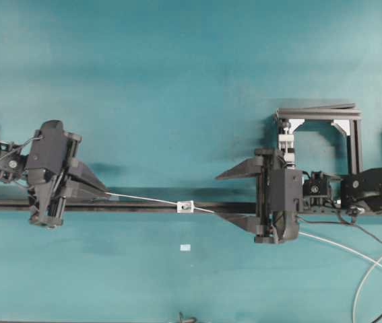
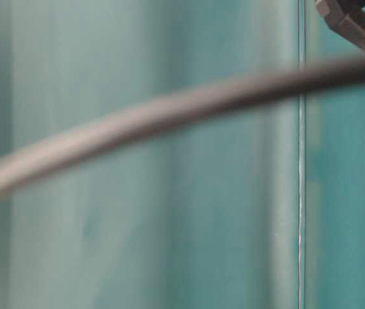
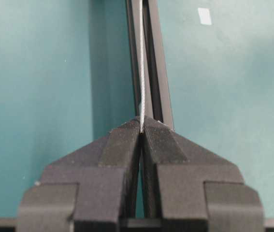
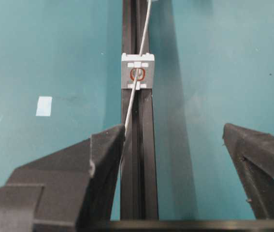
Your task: Insert the wire through the hole in the metal fitting marked with a red label.
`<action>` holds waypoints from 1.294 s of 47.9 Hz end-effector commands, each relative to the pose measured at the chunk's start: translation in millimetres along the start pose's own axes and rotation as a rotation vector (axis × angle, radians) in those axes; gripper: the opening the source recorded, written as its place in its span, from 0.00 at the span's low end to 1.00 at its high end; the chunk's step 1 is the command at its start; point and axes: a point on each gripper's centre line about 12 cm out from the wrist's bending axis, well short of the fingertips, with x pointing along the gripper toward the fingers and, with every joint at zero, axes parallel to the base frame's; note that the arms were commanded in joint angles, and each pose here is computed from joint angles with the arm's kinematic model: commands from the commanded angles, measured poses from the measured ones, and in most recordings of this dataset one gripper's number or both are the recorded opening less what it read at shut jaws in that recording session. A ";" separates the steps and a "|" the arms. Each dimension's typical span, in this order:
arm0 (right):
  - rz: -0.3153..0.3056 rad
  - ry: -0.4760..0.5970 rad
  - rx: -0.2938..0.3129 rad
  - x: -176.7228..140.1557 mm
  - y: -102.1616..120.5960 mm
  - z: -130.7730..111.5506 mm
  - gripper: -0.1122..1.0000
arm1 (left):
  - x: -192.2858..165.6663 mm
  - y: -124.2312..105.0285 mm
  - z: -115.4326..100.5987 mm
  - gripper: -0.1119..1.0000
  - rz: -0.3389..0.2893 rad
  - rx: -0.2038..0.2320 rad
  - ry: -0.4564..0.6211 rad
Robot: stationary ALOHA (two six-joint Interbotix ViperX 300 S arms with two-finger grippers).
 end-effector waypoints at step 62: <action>0.021 -0.072 -0.004 -10.6 3.5 23.5 0.92 | -0.8 11.4 14.0 0.77 0.031 -0.058 -0.060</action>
